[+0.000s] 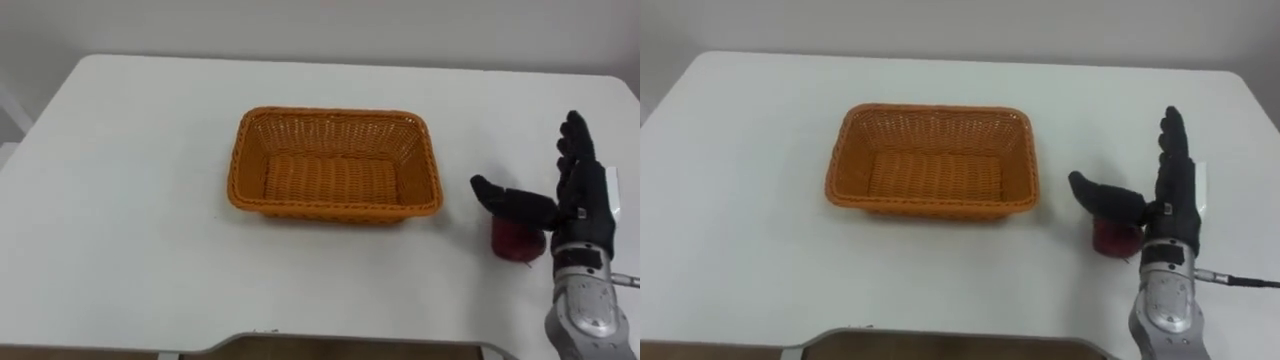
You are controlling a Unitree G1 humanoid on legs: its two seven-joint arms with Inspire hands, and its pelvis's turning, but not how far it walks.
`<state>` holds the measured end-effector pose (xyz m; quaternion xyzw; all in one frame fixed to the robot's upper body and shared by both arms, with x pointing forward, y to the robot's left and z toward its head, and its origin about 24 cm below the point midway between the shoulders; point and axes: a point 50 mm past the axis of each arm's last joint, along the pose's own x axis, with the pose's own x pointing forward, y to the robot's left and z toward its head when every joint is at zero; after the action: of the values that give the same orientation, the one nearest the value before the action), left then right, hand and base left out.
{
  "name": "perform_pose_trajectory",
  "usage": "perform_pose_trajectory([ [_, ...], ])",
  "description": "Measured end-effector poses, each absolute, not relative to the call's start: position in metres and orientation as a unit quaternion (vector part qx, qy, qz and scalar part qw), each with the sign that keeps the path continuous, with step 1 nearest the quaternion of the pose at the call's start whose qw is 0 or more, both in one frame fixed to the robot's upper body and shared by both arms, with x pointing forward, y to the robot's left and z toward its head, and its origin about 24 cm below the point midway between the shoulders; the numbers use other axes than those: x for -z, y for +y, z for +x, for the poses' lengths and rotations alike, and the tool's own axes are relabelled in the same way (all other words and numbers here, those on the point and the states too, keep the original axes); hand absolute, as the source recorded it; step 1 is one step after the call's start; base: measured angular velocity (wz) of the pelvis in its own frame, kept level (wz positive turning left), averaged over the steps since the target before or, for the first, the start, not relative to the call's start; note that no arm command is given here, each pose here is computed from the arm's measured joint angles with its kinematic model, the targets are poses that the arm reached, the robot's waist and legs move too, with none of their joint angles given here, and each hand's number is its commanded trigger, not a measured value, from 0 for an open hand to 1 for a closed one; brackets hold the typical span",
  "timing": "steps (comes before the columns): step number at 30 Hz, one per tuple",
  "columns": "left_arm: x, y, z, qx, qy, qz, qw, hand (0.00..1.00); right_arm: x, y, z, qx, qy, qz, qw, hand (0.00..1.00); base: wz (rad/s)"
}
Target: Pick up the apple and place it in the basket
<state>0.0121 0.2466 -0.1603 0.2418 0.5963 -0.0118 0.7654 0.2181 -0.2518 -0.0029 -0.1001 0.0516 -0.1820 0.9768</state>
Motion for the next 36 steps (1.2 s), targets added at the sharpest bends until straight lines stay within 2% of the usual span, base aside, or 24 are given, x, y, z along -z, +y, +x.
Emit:
perform_pose_trajectory([
  [9,0.160,0.248,0.004,0.009,0.604,0.241,0.759,0.00,0.033,-0.260,0.203,0.187,0.129,-0.109,0.968,0.00,0.00],
  [23,0.159,0.253,0.001,-0.005,0.616,0.237,0.751,0.00,0.041,-0.263,0.199,0.176,0.152,-0.112,0.966,0.00,0.00],
  [24,0.159,0.253,0.000,-0.005,0.616,0.237,0.751,0.00,0.041,-0.263,0.199,0.175,0.152,-0.113,0.966,0.09,0.00],
  [25,0.159,0.253,0.000,-0.005,0.616,0.237,0.751,0.00,0.041,-0.263,0.199,0.175,0.152,-0.114,0.966,0.98,0.00],
  [26,0.159,0.253,0.000,-0.005,0.616,0.237,0.751,0.00,0.041,-0.262,0.199,0.174,0.152,-0.116,0.966,1.00,0.00],
  [36,0.158,0.257,0.004,-0.021,0.613,0.233,0.755,0.00,0.040,-0.279,0.193,0.212,0.149,-0.153,0.954,1.00,0.00],
])
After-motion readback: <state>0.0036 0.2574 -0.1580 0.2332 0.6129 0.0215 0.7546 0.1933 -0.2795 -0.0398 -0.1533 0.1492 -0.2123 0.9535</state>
